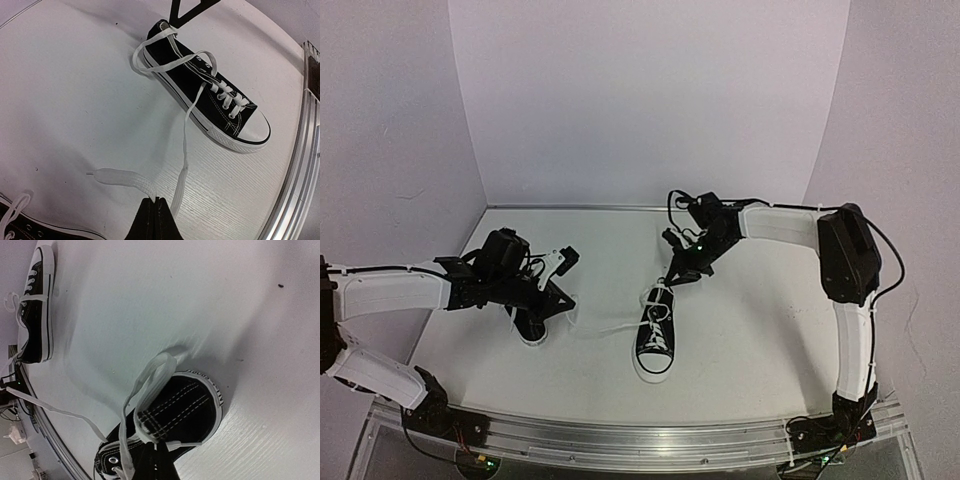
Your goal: Tie the shoes
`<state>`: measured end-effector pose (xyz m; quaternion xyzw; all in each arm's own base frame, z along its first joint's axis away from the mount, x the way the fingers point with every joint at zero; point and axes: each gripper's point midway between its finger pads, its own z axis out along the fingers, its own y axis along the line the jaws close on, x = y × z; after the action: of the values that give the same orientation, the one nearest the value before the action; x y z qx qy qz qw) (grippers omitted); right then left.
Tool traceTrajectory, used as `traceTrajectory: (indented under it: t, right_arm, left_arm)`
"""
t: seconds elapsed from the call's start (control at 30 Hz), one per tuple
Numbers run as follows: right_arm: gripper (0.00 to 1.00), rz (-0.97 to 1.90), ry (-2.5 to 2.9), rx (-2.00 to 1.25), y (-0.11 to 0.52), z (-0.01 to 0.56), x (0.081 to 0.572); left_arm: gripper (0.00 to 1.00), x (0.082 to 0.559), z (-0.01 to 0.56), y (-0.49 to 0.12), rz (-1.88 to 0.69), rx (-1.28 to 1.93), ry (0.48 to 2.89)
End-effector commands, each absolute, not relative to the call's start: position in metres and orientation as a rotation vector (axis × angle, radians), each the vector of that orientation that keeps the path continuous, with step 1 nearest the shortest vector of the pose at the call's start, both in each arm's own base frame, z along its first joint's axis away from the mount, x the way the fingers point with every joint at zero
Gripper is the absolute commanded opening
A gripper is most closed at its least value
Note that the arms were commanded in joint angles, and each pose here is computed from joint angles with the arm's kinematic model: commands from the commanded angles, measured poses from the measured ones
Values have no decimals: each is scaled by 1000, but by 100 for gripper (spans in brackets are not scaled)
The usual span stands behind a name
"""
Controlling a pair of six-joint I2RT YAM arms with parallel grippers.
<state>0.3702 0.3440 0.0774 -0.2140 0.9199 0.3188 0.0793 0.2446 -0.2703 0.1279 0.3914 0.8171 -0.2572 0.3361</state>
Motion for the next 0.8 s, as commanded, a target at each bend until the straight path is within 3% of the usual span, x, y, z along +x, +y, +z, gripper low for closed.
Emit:
traceTrajectory:
  t: [0.0,0.13,0.17,0.23,0.27,0.37,0.53,0.77]
  right_arm:
    - [0,1057,2653,-660,348,134,361]
    - [0,1059,2650,-647,348,139,359]
    - [7,1030,2657,-643,345,136,360]
    - [39,975,2673,-641,340,127,362]
    - [48,961,2678,-649,339,123,362]
    - [58,944,2705,-681,338,105,361]
    - [59,919,2740,-727,339,77,363]
    - [46,916,2741,-741,345,67,372]
  left_arm:
    - [0,257,150,-280,-664,1020,2045]
    - [0,257,149,-280,-668,1024,2041]
    - [0,257,149,-280,-669,1024,2042]
    - [0,256,150,-280,-669,1026,2039]
    - [0,256,151,-280,-670,1027,2037]
    - [0,255,152,-280,-669,1030,2037]
    - [0,254,150,-278,-659,1032,2045]
    - [0,256,150,-278,-655,1025,2053]
